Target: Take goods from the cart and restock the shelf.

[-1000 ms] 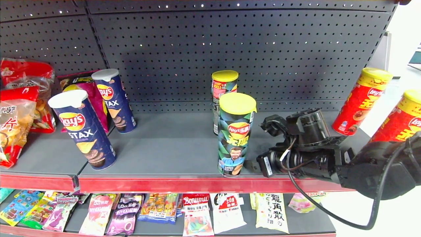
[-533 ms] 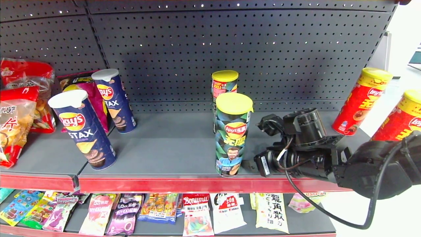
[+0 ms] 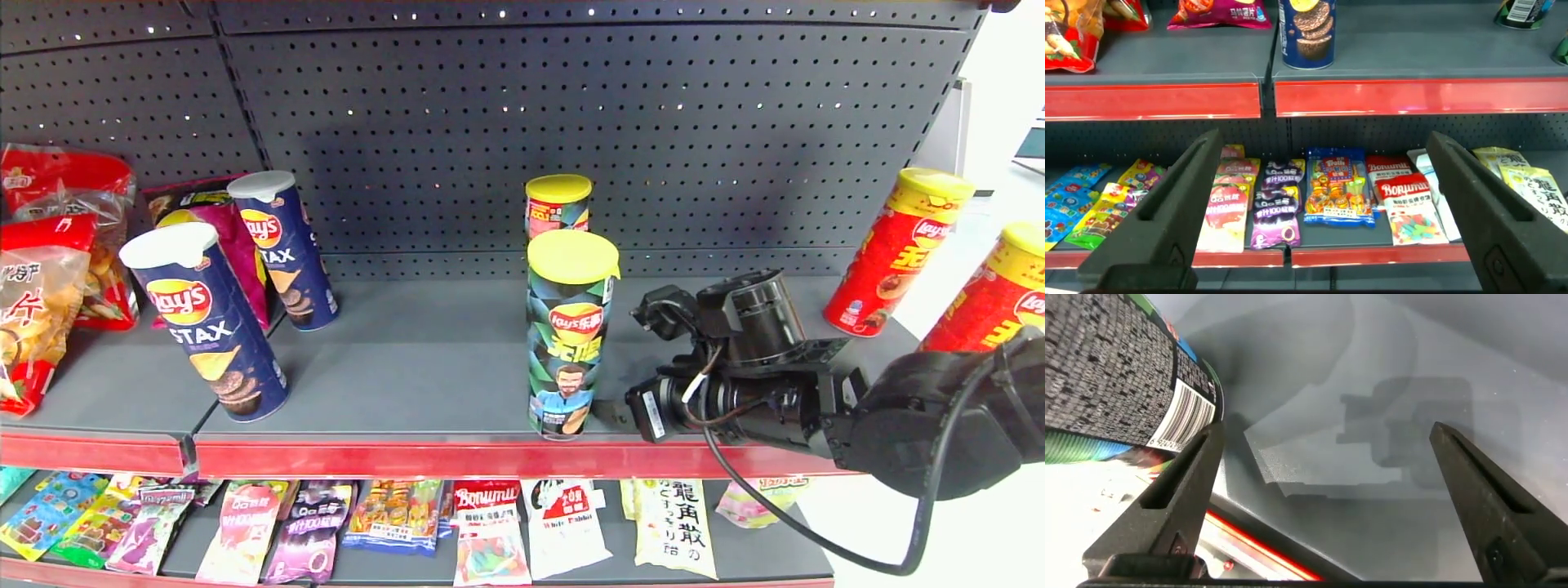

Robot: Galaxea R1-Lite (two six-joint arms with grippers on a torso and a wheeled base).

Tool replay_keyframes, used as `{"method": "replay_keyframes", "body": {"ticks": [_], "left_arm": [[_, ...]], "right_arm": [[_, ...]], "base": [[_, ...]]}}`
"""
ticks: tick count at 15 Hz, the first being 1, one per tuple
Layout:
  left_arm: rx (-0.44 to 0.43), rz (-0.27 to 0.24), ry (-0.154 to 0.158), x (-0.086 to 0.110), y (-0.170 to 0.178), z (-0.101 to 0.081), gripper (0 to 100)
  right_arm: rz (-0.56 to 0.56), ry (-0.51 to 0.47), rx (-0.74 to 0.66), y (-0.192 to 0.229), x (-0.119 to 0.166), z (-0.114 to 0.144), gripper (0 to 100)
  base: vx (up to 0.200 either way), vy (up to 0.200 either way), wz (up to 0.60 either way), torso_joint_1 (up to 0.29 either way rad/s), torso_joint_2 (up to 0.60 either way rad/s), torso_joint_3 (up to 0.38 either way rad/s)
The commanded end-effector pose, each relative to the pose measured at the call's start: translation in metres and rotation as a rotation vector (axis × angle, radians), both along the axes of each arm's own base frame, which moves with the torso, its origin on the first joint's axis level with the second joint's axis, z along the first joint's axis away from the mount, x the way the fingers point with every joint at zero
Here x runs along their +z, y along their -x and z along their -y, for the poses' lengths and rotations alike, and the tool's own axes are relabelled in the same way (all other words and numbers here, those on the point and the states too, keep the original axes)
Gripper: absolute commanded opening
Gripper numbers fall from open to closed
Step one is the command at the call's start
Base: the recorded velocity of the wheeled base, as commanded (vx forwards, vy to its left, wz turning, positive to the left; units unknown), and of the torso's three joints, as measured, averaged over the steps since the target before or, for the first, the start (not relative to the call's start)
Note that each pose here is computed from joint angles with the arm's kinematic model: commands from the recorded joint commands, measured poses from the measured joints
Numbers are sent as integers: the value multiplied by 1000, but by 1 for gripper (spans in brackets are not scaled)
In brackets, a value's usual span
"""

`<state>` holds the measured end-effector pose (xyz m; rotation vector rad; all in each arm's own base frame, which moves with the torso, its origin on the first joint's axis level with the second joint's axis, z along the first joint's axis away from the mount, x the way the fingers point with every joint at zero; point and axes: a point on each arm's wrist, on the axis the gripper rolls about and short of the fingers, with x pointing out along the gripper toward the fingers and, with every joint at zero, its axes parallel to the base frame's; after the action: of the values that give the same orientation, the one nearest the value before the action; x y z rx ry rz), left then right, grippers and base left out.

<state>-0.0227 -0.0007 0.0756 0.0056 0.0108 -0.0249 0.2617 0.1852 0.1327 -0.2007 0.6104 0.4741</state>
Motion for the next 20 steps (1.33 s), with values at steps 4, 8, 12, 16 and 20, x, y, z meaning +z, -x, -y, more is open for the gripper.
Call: {"method": "replay_keyframes", "body": {"ticks": [4,8,12,16,20], "left_arm": [[0,0,0,0,0,0,100],[-1,0,0,0,0,0,100],[0,0,0,0,0,0,100],[0,0,0,0,0,0,100],[0,0,0,0,0,0,100]], "right_arm": [[0,5,11,3,-1,-4,100],[3,4,22,4,-1,-8,100],[7,6,29,6,-1,-12,100],[13,4,33,6,1,-14,100],[10,7,33,6,0,-15,100]], "base": [[0,0,0,0,0,0],[0,0,0,0,0,0],[0,0,0,0,0,0],[0,0,0,0,0,0],[0,0,0,0,0,0]]}}
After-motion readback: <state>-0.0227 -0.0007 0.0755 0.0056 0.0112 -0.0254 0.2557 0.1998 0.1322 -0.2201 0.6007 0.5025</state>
